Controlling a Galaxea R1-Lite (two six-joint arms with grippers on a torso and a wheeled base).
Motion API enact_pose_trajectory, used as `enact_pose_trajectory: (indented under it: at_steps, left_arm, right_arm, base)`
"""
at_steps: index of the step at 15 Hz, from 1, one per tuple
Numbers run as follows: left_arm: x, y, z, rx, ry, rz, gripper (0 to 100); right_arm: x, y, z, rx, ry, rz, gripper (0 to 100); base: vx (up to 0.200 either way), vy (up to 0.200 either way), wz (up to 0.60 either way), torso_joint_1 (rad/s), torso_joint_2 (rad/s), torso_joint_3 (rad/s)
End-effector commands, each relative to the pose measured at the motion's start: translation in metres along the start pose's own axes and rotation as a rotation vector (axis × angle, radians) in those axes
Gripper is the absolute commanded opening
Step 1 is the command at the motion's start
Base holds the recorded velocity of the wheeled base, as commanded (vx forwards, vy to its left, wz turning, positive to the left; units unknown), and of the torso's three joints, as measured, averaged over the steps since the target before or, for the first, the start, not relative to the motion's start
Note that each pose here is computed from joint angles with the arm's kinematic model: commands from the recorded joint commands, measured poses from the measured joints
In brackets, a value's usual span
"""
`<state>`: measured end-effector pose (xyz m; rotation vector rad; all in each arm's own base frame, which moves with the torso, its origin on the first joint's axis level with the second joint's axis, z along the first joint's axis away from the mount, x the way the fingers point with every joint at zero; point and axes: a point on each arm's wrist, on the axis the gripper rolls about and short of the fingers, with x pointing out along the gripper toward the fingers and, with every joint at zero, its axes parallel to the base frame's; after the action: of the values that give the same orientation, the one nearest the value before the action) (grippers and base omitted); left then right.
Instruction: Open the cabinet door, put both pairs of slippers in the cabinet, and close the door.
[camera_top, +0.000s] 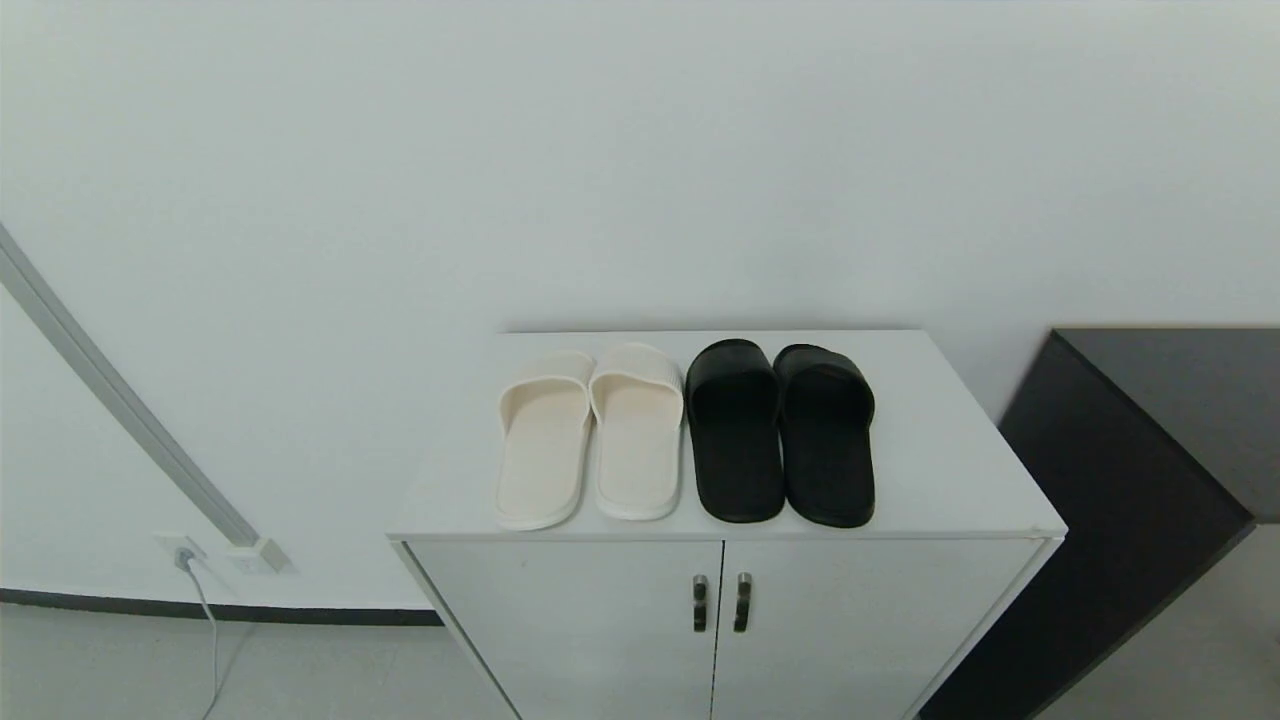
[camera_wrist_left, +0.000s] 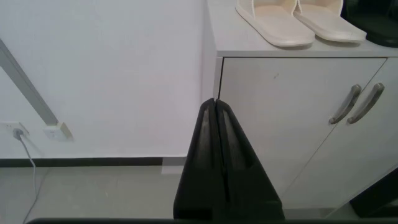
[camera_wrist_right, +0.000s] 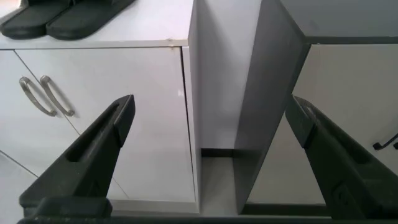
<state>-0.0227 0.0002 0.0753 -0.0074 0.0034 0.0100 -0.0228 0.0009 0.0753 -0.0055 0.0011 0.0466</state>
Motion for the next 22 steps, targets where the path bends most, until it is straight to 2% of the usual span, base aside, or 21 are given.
enact_pose_trajectory:
  at_steps: [1, 4, 5, 6, 7, 9, 13, 15, 17, 19, 22]
  left_arm:
    - [0.0, 0.0, 0.0, 0.0, 0.001, 0.001, 0]
    - [0.0, 0.0, 0.0, 0.0, 0.001, 0.001, 0]
    - [0.0, 0.0, 0.0, 0.001, 0.001, 0.001, 0]
    - [0.0, 0.0, 0.0, 0.001, 0.001, -0.001, 0]
    - [0.0, 0.0, 0.0, 0.004, 0.001, 0.001, 0]
    - [0.0, 0.0, 0.0, 0.004, 0.001, 0.001, 0]
    - [0.0, 0.0, 0.0, 0.004, 0.001, 0.001, 0]
    - [0.0, 0.0, 0.0, 0.004, 0.001, -0.001, 0]
    - [0.0, 0.0, 0.0, 0.004, 0.001, -0.001, 0]
    - [0.0, 0.0, 0.0, 0.004, 0.001, -0.001, 0]
    - [0.0, 0.0, 0.0, 0.004, 0.001, -0.001, 0]
  right_arm:
    - [0.0, 0.0, 0.0, 0.002, -0.001, -0.002, 100]
    - [0.0, -0.001, 0.004, 0.019, -0.029, -0.042, 100]
    - [-0.012, -0.001, 0.051, 0.121, -0.181, -0.027, 100]
    - [-0.012, -0.001, 0.069, 0.146, -0.147, -0.015, 100]
    - [-0.001, 0.0, 0.07, 0.058, 0.013, 0.036, 100]
    - [0.026, 0.001, 0.067, 0.047, 0.209, 0.137, 100]
    - [0.095, 0.01, 0.089, 0.041, 0.265, 0.296, 100]
    - [0.126, 0.028, 0.101, 0.06, 0.293, 0.303, 100]
    - [0.144, 0.067, 0.123, 0.163, 0.306, 0.306, 100]
    - [0.162, 0.103, 0.125, 0.156, 0.341, 0.281, 100]
    - [0.186, 0.132, 0.131, 0.168, 0.362, 0.299, 100]
  base:
    - [0.0, 0.0, 0.0, 0.0, 0.0, 0.0]
    - [0.0, 0.0, 0.0, 0.0, 0.0, 0.0]
    - [0.0, 0.0, 0.0, 0.0, 0.0, 0.0]
    - [0.0, 0.0, 0.0, 0.0, 0.0, 0.0]
    - [0.0, 0.0, 0.0, 0.0, 0.0, 0.0]
    - [0.0, 0.0, 0.0, 0.0, 0.0, 0.0]
    - [0.0, 0.0, 0.0, 0.0, 0.0, 0.0]
    - [0.0, 0.0, 0.0, 0.0, 0.0, 0.0]
    - [0.0, 0.0, 0.0, 0.0, 0.0, 0.0]
    - [0.0, 0.0, 0.0, 0.0, 0.0, 0.0]
    - [0.0, 0.0, 0.0, 0.0, 0.0, 0.0]
